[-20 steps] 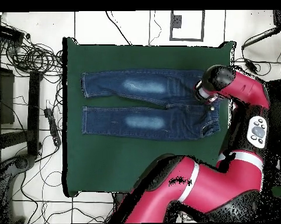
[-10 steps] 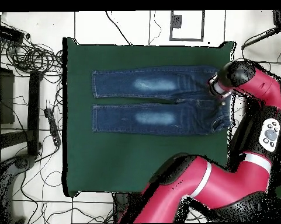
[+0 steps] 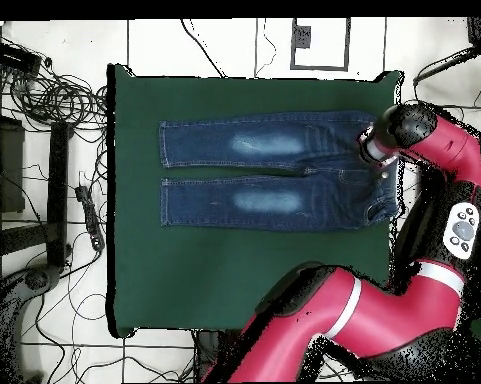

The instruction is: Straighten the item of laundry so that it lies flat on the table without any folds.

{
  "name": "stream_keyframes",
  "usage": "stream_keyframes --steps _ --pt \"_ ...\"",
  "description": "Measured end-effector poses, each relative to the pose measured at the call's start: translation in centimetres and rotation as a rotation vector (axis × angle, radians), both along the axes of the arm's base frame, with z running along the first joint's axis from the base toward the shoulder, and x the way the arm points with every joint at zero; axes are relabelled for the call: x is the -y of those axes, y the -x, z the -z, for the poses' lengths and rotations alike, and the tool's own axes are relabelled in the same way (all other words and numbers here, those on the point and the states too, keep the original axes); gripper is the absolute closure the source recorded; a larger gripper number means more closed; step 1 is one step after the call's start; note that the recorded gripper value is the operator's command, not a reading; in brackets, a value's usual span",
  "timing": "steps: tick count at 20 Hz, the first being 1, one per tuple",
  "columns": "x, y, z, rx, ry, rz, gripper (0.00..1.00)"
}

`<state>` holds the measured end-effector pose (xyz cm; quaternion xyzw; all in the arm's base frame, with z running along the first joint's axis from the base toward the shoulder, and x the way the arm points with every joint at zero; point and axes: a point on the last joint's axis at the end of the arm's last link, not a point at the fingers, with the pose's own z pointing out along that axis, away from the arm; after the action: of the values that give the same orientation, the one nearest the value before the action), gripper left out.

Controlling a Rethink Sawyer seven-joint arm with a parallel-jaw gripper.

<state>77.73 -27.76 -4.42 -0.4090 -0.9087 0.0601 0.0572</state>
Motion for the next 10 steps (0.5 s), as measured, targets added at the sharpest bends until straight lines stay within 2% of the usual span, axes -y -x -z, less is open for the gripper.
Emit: stream_keyframes --steps 10 --pt "-1.6 1.2 -0.5 0.054 0.055 -0.034 1.0"
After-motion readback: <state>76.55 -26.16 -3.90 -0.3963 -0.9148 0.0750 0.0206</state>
